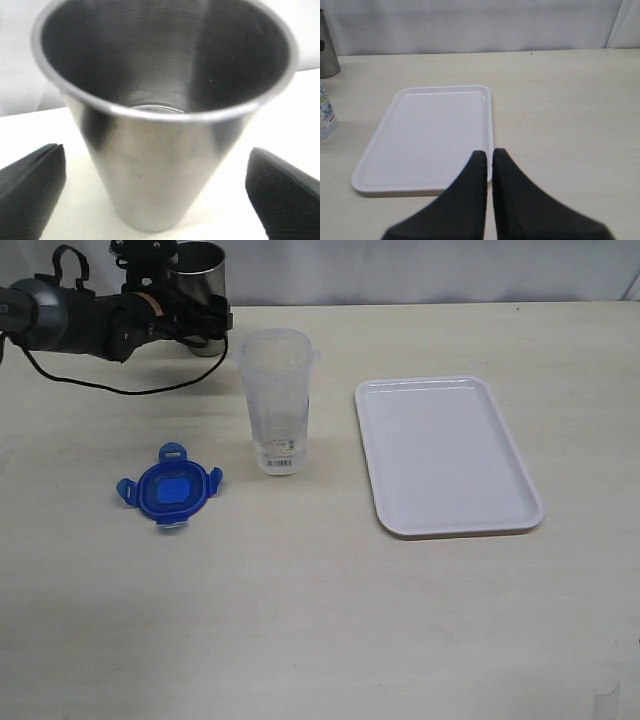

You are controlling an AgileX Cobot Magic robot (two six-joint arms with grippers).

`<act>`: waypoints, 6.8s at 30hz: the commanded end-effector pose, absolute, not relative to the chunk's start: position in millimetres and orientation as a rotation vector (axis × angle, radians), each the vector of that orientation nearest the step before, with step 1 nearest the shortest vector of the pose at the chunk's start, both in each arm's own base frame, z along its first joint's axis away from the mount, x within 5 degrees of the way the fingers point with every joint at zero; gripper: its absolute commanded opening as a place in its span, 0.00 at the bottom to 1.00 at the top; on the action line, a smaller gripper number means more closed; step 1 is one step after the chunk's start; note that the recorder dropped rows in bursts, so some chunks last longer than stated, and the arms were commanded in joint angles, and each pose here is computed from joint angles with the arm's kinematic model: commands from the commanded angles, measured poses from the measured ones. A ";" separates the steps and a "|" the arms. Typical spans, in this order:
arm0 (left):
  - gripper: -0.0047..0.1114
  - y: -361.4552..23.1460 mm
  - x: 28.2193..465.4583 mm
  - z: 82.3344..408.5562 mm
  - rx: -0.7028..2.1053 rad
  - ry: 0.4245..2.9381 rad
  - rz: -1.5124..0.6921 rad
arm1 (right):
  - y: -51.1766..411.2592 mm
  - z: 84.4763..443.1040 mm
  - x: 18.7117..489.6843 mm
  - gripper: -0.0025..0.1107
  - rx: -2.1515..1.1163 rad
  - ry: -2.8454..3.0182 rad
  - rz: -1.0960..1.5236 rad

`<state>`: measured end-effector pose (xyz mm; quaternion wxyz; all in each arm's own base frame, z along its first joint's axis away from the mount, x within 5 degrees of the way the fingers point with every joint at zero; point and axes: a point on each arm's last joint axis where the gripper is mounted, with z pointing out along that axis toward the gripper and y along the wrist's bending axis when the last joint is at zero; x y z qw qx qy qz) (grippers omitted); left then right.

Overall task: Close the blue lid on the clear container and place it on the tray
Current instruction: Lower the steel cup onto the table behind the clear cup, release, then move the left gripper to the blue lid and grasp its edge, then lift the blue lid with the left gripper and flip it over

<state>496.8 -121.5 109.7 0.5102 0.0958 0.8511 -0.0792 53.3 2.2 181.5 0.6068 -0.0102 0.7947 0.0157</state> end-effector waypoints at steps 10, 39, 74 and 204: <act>0.82 -109.9 448.3 144.3 0.220 2.058 -0.200 | 2.4 181.9 53.3 0.06 -0.024 1.831 0.040; 0.82 -55.1 272.2 341.6 0.289 2.264 0.029 | 2.4 181.9 53.3 0.06 -0.024 1.831 0.040; 0.54 -69.6 292.2 169.2 0.026 2.826 -0.106 | 2.4 181.9 53.3 0.06 -0.024 1.831 0.040; 0.04 -71.9 267.2 259.4 0.794 2.369 -0.046 | 2.4 181.9 53.3 0.06 -0.024 1.831 0.040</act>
